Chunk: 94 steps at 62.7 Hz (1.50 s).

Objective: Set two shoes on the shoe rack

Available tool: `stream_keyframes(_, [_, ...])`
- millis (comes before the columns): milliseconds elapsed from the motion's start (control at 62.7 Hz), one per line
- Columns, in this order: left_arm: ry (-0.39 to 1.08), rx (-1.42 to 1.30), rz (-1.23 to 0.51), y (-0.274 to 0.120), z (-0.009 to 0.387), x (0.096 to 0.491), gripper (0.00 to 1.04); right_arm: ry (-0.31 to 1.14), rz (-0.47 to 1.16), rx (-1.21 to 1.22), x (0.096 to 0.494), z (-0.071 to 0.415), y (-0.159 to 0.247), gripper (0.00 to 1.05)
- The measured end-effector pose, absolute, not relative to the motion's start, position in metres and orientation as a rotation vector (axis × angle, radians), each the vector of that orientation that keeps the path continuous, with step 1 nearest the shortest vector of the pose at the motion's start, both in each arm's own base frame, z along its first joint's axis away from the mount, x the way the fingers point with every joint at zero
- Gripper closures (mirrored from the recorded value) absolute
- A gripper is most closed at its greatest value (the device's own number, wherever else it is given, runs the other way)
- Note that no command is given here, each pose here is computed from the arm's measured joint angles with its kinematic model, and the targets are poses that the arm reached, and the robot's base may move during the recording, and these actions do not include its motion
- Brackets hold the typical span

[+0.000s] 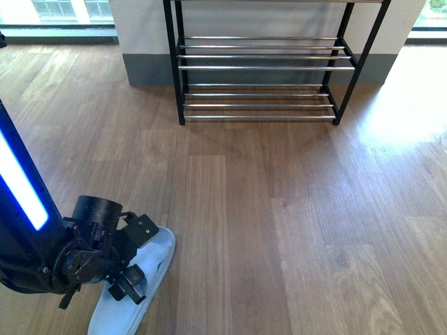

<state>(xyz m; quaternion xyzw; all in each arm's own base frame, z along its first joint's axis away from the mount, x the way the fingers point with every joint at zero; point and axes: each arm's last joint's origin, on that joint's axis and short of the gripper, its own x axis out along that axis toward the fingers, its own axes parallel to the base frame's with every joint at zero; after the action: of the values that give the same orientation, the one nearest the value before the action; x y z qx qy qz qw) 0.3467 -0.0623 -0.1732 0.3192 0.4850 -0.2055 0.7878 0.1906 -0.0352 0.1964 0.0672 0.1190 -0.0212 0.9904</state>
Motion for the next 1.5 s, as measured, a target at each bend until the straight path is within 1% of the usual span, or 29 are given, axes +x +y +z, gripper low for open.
stream_keyframes(96, [1.042,0.672,-0.430,-0.062,-0.172,0.348,0.75,0.239,-0.042,0.135,0.191,0.196,-0.035,1.03])
stream_keyframes(144, [1.038,0.667,-0.422,-0.062,-0.171,0.348,0.80,0.239,-0.042,0.135,0.191,0.196,-0.035,1.03])
stream_keyframes(160, [1.034,0.664,-0.418,-0.063,-0.170,0.348,0.84,0.239,-0.042,0.135,0.191,0.196,-0.035,1.03])
stream_keyframes(255, [1.017,0.645,-0.399,-0.062,-0.166,0.348,0.96,0.239,-0.042,0.135,0.191,0.196,-0.035,1.03])
stream_keyframes(271, [1.010,0.636,-0.393,-0.063,-0.163,0.349,0.99,0.239,-0.042,0.135,0.191,0.196,-0.035,1.03])
stream_keyframes(319, [0.996,0.615,-0.386,-0.063,-0.159,0.349,1.03,0.239,-0.042,0.135,0.191,0.196,-0.035,1.03])
stream_keyframes(479, [0.926,0.535,-0.334,-0.063,-0.134,0.349,1.03,0.239,-0.042,0.135,0.191,0.196,-0.035,1.03])
stream_keyframes(590, [0.866,0.493,-0.287,-0.063,-0.108,0.347,1.03,0.239,-0.042,0.135,0.191,0.196,-0.035,1.03])
stream_keyframes(702, [0.808,0.494,-0.213,-0.065,-0.065,0.334,1.03,0.239,-0.042,0.135,0.191,0.196,-0.035,1.03])
stream_keyframes(829, [0.724,0.510,-0.173,-0.066,-0.015,0.318,1.03,0.239,-0.042,0.135,0.191,0.196,-0.035,1.03])
stream_keyframes(925, [0.635,0.502,-0.123,-0.057,0.045,0.292,1.03,0.239,-0.042,0.135,0.191,0.196,-0.035,1.03])
stream_keyframes(1005, [0.613,0.474,-0.100,-0.048,0.072,0.273,1.03,0.239,-0.042,0.135,0.191,0.196,-0.035,1.03])
stream_keyframes(1101, [0.596,0.462,-0.051,-0.038,0.097,0.248,1.03,0.239,-0.042,0.135,0.191,0.196,-0.035,1.03])
stream_keyframes(1228, [0.573,0.457,-0.027,-0.029,0.125,0.217,1.03,0.239,-0.042,0.135,0.191,0.196,-0.035,1.03])
stream_keyframes(1372, [0.503,0.435,-0.001,-0.021,0.159,0.185,1.03,0.239,-0.042,0.135,0.191,0.196,-0.035,1.03])
stream_keyframes(1499, [0.454,0.396,0.063,-0.014,0.178,0.161,1.03,0.239,-0.042,0.135,0.191,0.196,-0.035,1.03])
